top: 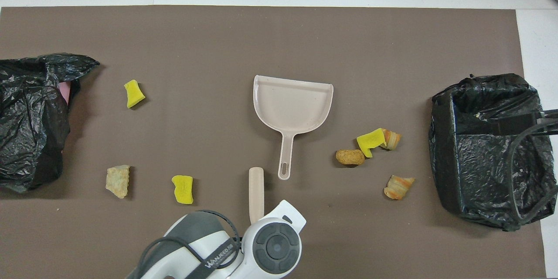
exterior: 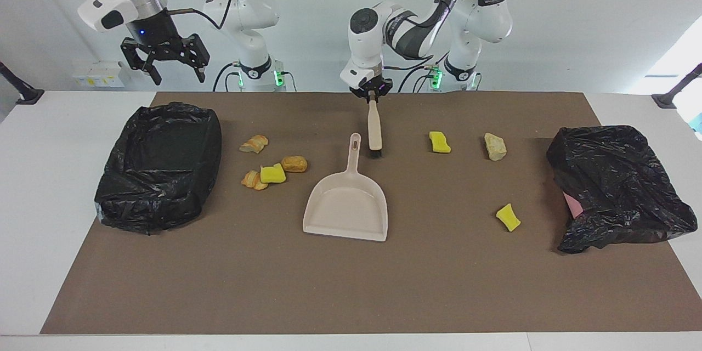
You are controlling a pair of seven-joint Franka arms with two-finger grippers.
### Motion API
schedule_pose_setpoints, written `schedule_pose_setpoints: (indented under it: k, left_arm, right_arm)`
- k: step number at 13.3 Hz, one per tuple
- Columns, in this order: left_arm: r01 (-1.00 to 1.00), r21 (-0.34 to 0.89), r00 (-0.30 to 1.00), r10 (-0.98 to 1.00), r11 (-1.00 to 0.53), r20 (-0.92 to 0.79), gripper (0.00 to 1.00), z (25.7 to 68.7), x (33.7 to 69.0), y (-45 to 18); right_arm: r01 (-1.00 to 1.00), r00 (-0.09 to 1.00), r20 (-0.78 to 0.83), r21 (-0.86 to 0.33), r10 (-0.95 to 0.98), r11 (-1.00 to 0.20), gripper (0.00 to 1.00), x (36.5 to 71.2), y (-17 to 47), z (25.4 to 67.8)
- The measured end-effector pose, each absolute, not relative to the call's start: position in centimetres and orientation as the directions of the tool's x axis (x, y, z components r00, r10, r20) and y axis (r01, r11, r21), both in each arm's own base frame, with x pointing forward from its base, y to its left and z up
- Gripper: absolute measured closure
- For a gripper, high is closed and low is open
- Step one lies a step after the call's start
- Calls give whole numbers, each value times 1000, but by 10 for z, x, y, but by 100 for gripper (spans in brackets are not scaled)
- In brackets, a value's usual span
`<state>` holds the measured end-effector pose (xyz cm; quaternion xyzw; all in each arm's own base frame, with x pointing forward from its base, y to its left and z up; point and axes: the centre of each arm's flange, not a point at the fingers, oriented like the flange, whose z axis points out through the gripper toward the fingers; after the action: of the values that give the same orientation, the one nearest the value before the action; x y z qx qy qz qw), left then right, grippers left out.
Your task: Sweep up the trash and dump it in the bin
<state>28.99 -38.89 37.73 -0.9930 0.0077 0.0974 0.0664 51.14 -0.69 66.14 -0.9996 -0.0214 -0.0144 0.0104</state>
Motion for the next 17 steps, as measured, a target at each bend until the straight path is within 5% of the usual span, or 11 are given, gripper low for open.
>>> schedule_pose_setpoints:
  k: [5, 9, 17]
  left_arm:
    - [171, -115, 962, 191, -979, -198, 74, 431, 375, -311]
    - [157, -100, 950, 178, -983, -257, 74, 452, 421, -227]
    - [78, -48, 945, 90, -996, -313, 74, 439, 467, -41]
  right_arm:
    - [46, 999, -2, -20, 46, -999, 0, 511, 21, 647]
    - [2, 1000, 7, -19, 2, -1000, 0, 518, 127, 613]
    - [-83, 996, 12, -22, -83, -996, 0, 543, 333, 437]
